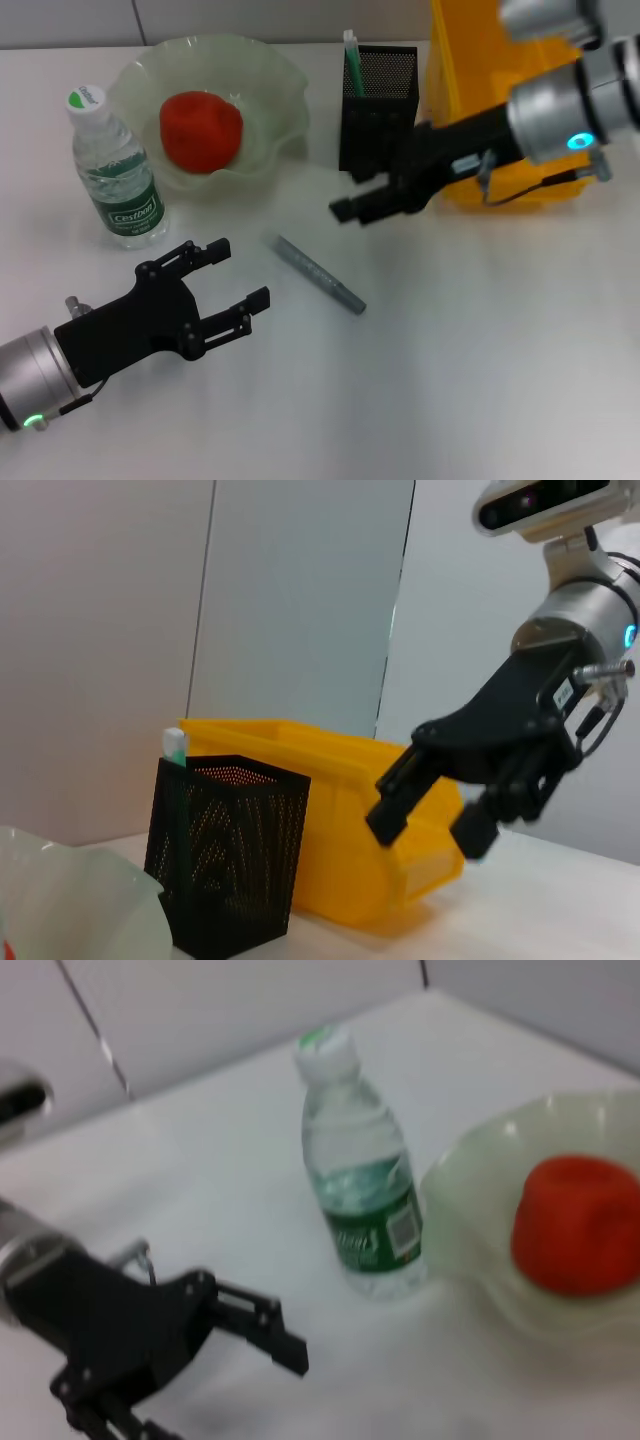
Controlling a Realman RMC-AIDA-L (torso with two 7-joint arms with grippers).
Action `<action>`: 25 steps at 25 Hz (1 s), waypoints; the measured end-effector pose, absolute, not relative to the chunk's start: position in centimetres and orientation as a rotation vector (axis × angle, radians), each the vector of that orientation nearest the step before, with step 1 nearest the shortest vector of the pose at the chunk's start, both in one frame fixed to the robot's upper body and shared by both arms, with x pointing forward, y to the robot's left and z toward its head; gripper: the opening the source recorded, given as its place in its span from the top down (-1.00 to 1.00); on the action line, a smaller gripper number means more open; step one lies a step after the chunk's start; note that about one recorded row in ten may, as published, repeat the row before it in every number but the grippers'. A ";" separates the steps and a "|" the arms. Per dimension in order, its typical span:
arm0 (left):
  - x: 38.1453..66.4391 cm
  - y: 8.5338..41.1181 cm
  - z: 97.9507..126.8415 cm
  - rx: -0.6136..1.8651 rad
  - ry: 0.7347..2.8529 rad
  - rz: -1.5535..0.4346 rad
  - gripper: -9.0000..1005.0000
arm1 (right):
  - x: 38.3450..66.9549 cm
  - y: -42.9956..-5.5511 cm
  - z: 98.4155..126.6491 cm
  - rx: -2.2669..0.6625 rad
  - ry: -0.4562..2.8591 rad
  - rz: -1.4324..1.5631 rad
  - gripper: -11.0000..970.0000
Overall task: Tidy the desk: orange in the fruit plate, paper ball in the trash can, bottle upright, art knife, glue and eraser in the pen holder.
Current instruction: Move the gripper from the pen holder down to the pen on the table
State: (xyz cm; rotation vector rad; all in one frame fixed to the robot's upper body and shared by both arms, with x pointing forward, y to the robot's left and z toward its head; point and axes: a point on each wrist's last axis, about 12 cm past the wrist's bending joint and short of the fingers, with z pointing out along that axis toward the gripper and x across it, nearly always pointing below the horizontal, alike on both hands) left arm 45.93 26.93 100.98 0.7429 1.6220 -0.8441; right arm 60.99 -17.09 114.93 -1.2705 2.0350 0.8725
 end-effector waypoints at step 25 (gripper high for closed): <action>43.0 30.3 100.7 0.801 1.660 -0.817 -0.60 | 60.2 -10.7 111.0 -1.459 2.138 0.682 -0.34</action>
